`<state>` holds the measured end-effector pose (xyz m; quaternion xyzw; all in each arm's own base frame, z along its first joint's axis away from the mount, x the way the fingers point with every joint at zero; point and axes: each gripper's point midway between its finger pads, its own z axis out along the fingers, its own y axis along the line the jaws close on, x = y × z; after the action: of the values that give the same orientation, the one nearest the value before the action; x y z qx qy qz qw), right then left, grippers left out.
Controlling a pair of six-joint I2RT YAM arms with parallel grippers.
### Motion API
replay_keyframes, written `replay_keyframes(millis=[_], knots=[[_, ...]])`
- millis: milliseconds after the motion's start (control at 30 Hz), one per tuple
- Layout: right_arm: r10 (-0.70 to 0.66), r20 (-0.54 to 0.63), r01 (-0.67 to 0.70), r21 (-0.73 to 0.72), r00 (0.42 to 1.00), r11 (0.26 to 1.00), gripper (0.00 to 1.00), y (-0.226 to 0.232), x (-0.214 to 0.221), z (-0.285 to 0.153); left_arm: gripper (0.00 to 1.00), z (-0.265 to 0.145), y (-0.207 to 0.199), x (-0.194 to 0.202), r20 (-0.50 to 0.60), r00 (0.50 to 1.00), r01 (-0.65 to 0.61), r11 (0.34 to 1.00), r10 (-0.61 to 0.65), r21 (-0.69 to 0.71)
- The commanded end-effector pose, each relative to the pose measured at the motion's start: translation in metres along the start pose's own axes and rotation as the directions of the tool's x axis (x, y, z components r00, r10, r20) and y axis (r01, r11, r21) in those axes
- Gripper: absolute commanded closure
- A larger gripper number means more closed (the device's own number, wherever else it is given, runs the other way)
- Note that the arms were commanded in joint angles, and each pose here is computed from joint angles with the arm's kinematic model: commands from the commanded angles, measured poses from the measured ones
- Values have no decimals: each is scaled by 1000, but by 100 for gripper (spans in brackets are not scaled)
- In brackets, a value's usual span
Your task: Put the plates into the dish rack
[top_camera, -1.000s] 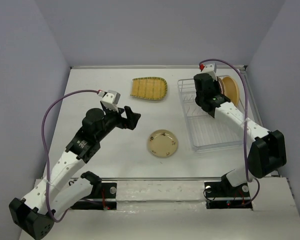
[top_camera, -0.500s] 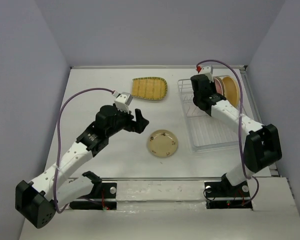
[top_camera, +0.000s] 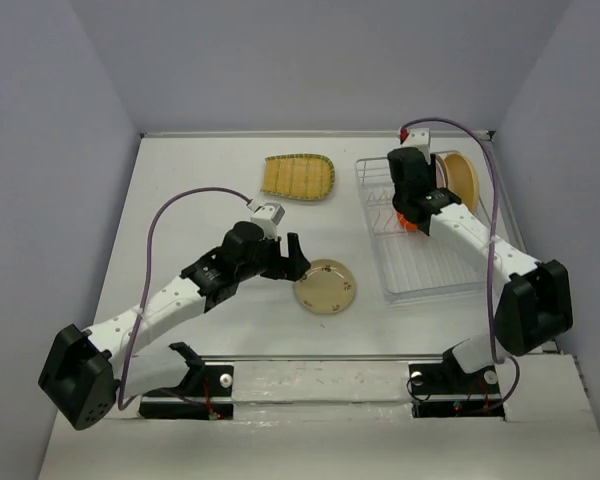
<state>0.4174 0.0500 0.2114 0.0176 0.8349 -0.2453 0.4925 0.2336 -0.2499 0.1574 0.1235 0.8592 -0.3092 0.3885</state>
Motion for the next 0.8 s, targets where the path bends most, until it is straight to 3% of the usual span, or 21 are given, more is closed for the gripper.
replay_keyframes(millis=[0, 100, 200, 333, 500, 600, 667, 700, 767], knots=[[204, 82, -192, -136, 976, 972, 52, -10, -31, -35, 10, 9, 8, 14, 41, 988, 152, 988, -151, -10], [301, 98, -246, -371, 949, 896, 52, 9, -43, -70, 18, 22, 24, 24, 62, 980, 192, 979, -188, -68], [383, 117, -273, -516, 916, 812, 52, 12, -55, -104, 23, 38, 35, 35, 36, 982, 188, 976, -185, -111], [471, 99, -295, -662, 877, 689, 52, 17, -61, -140, 32, 56, 40, 52, -10, 982, 186, 975, -189, -117], [479, 4, -274, -817, 878, 508, 52, 52, -45, -169, 47, 75, 44, 72, -81, 982, 163, 980, -173, -111], [468, -61, -280, -865, 882, 416, 52, 72, -35, -177, 63, 83, 43, 81, -117, 979, 157, 983, -168, -93], [462, -84, -278, -886, 883, 370, 52, 84, -32, -181, 78, 86, 44, 85, -127, 978, 155, 983, -166, -94], [444, -111, -283, -895, 889, 344, 52, 90, -24, -183, 91, 87, 45, 87, -130, 978, 152, 984, -163, -96], [439, -110, -266, -912, 892, 312, 50, 98, -24, -187, 94, 87, 46, 87, -135, 981, 131, 987, -143, -91]])
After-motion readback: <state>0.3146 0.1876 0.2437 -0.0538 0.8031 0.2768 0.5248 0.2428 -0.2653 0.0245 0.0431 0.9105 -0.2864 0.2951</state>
